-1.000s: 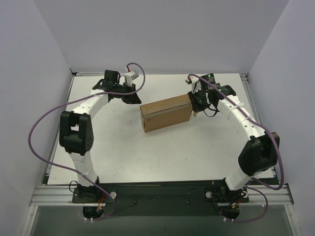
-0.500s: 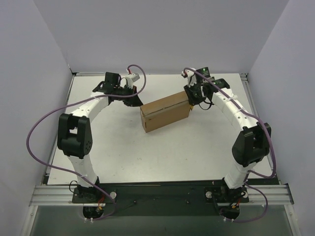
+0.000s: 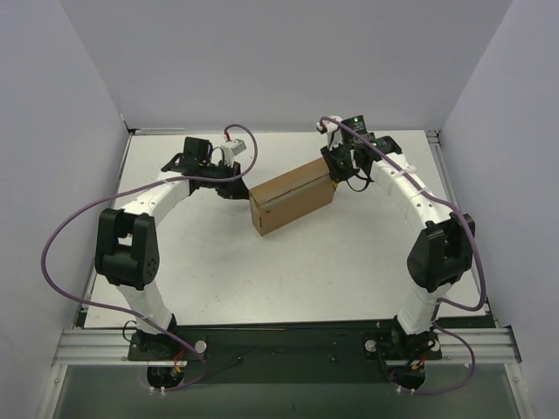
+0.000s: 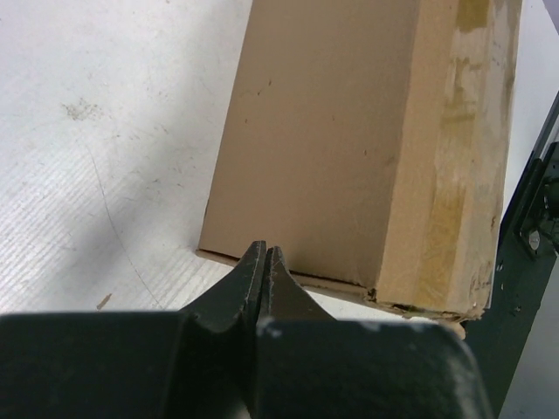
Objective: Unpack the express box
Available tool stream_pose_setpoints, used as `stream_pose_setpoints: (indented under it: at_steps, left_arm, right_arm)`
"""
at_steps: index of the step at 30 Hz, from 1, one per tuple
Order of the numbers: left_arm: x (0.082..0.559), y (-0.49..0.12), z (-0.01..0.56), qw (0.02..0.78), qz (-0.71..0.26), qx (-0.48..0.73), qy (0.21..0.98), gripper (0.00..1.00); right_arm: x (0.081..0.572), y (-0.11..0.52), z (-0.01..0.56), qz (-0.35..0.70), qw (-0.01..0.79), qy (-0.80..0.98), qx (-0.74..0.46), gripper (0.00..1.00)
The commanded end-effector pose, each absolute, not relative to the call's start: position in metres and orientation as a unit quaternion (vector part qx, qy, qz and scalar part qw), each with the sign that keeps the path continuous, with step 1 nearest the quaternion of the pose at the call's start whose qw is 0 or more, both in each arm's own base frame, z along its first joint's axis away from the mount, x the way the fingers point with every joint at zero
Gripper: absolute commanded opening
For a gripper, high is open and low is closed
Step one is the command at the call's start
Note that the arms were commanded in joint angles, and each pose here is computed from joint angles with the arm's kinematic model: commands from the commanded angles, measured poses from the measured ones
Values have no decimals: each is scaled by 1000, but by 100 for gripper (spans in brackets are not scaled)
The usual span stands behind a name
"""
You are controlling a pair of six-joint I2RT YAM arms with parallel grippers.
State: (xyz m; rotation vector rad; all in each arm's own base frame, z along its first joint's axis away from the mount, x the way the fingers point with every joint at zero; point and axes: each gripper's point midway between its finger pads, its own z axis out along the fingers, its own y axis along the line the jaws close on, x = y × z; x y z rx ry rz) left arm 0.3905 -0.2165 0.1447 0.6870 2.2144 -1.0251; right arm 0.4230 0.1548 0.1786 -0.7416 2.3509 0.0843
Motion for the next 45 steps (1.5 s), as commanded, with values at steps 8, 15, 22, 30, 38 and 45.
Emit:
stream_pose_setpoints:
  at_steps: [8,15,22,30,38,45]
  left_arm:
    - [378,-216,173,325,-398,277,812,0]
    - [393,-179,190,346,-359,248,831,0]
    - [426,-155,258,417,-385,227,792,33]
    - [433,-173,259,414,-370,225,801,49]
    - [412,-187,257,421,-342,291,788,44]
    - [401,-207,238,427,-332,231,809,45]
  right_arm:
    - [445,177,185,31,356,890,-284,0]
    - [435,150,196,-23,362,892,-268,0]
    - [391,151,216,16,327,896,-300,0]
    - [371,182,247,90,352,878,-313,0]
    - [371,196,269,122,379,880,-257,0]
    - [341,170,259,80,374,877,-290,0]
